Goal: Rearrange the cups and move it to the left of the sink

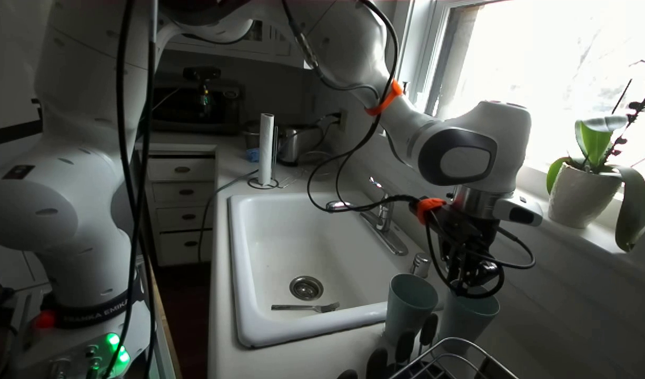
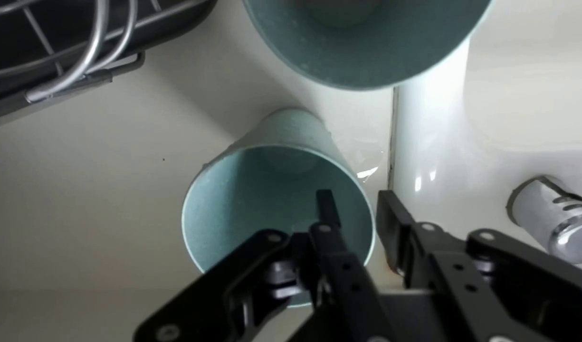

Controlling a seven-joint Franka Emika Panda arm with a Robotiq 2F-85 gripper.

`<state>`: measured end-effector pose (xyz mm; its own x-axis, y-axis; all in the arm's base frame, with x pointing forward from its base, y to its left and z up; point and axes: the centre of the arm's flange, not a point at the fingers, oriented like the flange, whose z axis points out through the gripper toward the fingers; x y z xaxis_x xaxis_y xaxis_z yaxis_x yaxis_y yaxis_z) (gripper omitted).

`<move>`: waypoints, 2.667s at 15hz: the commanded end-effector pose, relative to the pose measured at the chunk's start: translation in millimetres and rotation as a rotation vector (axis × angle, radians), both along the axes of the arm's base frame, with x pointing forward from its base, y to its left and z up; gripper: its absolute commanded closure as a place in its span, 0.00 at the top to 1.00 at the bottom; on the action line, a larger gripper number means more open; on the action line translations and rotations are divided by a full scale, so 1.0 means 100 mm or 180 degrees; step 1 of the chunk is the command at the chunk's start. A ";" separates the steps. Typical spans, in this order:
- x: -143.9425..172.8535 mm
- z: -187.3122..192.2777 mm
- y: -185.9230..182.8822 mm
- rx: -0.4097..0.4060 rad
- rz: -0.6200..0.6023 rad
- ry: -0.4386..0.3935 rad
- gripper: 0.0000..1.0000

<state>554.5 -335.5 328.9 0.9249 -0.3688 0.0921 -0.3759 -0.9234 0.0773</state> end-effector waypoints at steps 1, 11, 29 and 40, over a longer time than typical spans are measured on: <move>0.06 0.05 -0.08 0.0000 0.0087 -0.0038 0.00; -0.06 0.51 -0.02 -0.0098 0.0209 -0.0068 0.01; -0.61 1.60 0.93 -0.0032 0.0833 0.0270 0.01; -0.60 1.38 0.77 -0.0072 0.0725 0.0640 0.01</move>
<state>493.8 -253.2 468.5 0.9878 -0.1408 -0.0672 -0.1315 -0.9831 0.1273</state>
